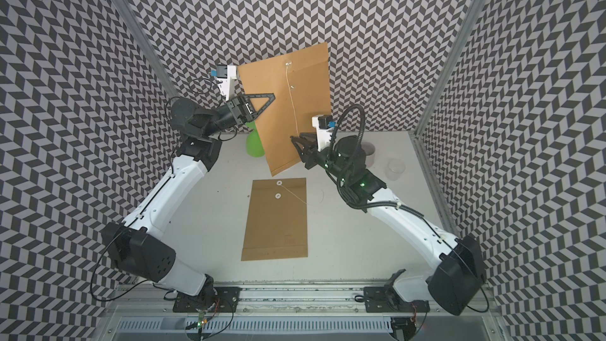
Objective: Close the mouth of the file bag
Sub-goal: Close the file bag.
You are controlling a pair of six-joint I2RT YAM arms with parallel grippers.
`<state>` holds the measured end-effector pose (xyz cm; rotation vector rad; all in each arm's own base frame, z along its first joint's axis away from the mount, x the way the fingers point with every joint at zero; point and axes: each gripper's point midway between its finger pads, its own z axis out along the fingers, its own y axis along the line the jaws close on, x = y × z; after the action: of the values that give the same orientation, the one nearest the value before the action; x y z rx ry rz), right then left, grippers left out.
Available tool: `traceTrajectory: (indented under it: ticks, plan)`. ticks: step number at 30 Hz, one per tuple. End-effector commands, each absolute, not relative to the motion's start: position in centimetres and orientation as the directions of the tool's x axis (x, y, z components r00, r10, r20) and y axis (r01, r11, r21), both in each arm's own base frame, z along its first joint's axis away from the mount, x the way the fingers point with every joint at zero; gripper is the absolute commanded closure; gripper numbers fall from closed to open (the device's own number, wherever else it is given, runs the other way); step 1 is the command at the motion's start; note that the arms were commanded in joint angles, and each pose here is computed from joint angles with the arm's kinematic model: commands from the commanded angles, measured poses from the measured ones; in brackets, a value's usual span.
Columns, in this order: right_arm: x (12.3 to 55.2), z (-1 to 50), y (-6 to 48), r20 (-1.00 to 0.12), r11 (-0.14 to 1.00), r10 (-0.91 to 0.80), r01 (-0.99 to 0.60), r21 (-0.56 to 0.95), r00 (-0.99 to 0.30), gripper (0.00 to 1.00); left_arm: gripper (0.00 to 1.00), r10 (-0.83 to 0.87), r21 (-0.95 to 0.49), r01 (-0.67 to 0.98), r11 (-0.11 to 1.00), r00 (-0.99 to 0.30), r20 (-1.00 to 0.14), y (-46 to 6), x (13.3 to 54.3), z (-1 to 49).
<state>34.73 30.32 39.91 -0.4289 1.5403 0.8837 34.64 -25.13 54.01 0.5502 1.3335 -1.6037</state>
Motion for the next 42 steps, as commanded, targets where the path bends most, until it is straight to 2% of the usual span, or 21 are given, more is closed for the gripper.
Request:
traceTrajectory:
  ticks: [1,12,20,29,36,42]
  plan:
    - [35.1,41.6,30.1,-0.957,0.654,0.265,-0.708,0.267,-0.117,0.66,1.0,-0.383,-0.454,0.89,0.03,-0.409,-0.828,-25.3,33.6,55.7]
    - [36.5,41.0,30.4,-0.958,0.682,0.264,-0.68,0.27,-0.116,0.69,1.0,-0.363,-0.438,0.899,0.001,-0.408,-0.838,-26.3,32.5,56.0]
    - [37.2,41.0,30.3,-0.967,0.71,0.242,-0.664,0.235,-0.083,0.65,1.0,-0.315,-0.411,0.911,-0.023,-0.397,-0.862,-27.6,31.4,55.8]
    - [36.2,42.0,29.6,-0.964,0.703,0.263,-0.674,0.226,-0.049,0.78,1.0,-0.325,-0.416,0.909,0.021,-0.387,-0.863,-27.1,32.3,55.7]
    - [33.6,42.2,28.6,-0.964,0.671,0.264,-0.709,0.217,-0.046,0.67,1.0,-0.361,-0.427,0.902,0.054,-0.382,-0.851,-25.8,33.8,55.9]
    - [32.7,42.1,29.2,-0.968,0.63,0.245,-0.751,0.199,-0.051,0.69,1.0,-0.359,-0.428,0.903,0.044,-0.386,-0.85,-25.8,33.8,55.9]
